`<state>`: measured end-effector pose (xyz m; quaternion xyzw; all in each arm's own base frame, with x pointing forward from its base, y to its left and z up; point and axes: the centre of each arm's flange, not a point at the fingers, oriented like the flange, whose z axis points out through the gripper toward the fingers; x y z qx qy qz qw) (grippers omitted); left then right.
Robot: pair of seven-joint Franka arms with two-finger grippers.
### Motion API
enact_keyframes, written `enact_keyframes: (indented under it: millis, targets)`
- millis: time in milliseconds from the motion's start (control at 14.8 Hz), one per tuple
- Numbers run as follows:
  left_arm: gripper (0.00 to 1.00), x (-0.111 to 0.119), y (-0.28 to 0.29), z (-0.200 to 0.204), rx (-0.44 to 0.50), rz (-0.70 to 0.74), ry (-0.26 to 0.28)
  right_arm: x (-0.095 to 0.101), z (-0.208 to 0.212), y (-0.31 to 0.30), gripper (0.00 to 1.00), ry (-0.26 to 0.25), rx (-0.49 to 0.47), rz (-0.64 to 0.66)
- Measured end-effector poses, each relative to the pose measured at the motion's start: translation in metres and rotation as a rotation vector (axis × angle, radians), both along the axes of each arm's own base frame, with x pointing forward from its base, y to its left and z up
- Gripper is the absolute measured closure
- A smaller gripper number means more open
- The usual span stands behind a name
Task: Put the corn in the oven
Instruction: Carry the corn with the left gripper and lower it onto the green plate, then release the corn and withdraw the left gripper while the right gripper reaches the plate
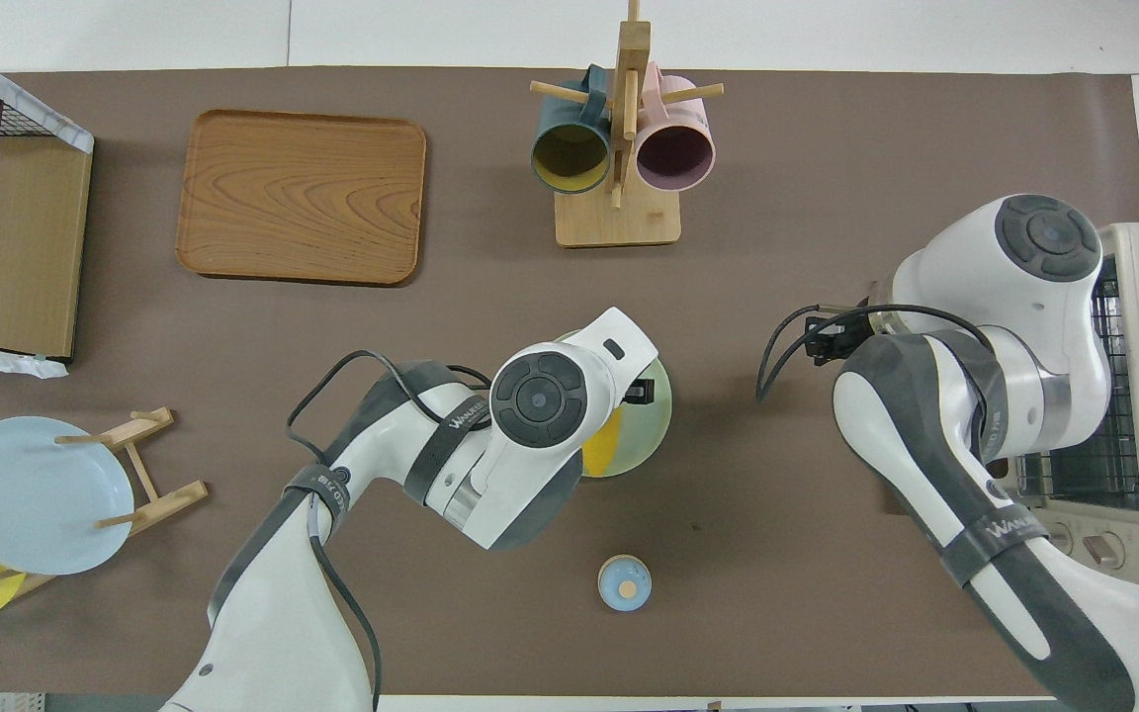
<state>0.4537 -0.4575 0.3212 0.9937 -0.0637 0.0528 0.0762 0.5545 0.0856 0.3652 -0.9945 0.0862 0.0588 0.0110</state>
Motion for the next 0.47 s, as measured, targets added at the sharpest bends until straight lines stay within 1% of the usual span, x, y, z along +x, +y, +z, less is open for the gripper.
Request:
enact_keyframes:
  millis: [135,202,270,337,404,472]
  targets:
    - [0.0,0.004,0.005,0.012,0.006,0.008,0.007,-0.001,0.004,-0.002,0.35,0.001,0.001,-0.001]
    - [0.0,0.007,0.01,0.022,0.011,0.012,0.015,-0.001,0.007,-0.002,0.27,0.0,0.001,0.002]
    - [0.0,0.009,0.016,0.035,0.018,0.014,0.024,-0.002,0.012,-0.002,0.12,-0.002,0.003,0.004]
    - [0.0,0.01,0.023,0.049,0.023,0.016,0.034,-0.002,0.018,-0.002,0.02,-0.002,0.004,0.007]
    - [0.0,0.011,0.03,0.063,0.027,0.017,0.041,-0.003,0.024,-0.001,0.0,0.001,0.004,0.01]
    - [0.0,0.011,0.037,0.075,0.029,0.018,0.047,-0.002,0.032,0.001,0.0,0.007,0.004,0.014]
